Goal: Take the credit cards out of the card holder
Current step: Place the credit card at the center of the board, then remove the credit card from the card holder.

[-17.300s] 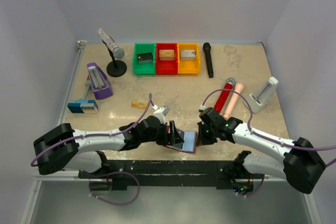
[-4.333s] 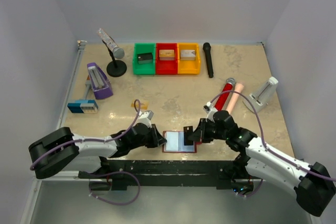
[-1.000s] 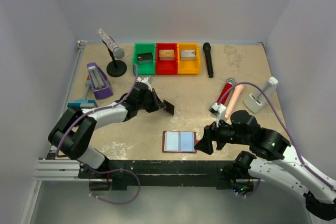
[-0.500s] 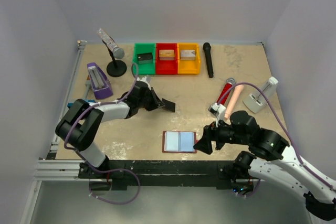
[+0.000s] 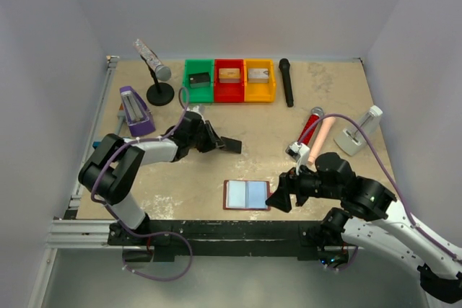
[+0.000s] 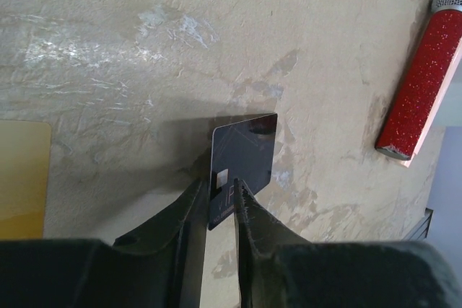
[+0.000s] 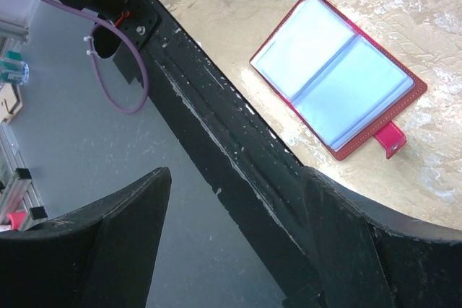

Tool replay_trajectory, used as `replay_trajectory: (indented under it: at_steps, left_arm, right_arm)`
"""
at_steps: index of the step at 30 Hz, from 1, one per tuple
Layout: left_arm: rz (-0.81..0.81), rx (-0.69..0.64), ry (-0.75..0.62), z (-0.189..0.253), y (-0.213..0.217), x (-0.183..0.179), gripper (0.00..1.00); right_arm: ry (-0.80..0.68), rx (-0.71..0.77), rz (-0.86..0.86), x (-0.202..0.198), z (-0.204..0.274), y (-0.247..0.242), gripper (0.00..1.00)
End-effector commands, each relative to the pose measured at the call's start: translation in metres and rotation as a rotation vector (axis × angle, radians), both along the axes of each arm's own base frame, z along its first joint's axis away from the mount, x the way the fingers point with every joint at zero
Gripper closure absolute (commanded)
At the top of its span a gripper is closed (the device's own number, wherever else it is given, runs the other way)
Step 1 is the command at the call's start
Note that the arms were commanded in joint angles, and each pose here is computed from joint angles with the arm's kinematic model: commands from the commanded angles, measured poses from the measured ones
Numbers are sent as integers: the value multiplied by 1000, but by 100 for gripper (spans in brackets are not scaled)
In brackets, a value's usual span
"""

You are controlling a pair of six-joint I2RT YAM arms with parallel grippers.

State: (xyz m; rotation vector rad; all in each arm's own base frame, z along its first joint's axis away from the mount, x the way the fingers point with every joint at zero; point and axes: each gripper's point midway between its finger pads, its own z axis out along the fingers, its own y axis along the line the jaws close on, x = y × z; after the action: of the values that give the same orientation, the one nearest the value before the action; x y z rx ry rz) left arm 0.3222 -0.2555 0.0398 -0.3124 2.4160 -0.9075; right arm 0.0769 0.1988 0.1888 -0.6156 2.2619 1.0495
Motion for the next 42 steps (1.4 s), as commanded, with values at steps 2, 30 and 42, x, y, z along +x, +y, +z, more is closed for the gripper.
replay_trajectory:
  at_steps: [2, 30, 42]
  left_arm:
    - [-3, -6, -36, 13, 1, 8, 70]
    - [239, -1, -37, 52, 103, -114, 0]
    - [-65, -143, -95, 53, 48, -179, 17]
  right_arm:
    - [-8, 30, 5, 1, 5, 5, 22]
    - [199, -162, -481, 42, -81, -25, 6]
    - [295, -279, -587, 58, -125, -22, 35]
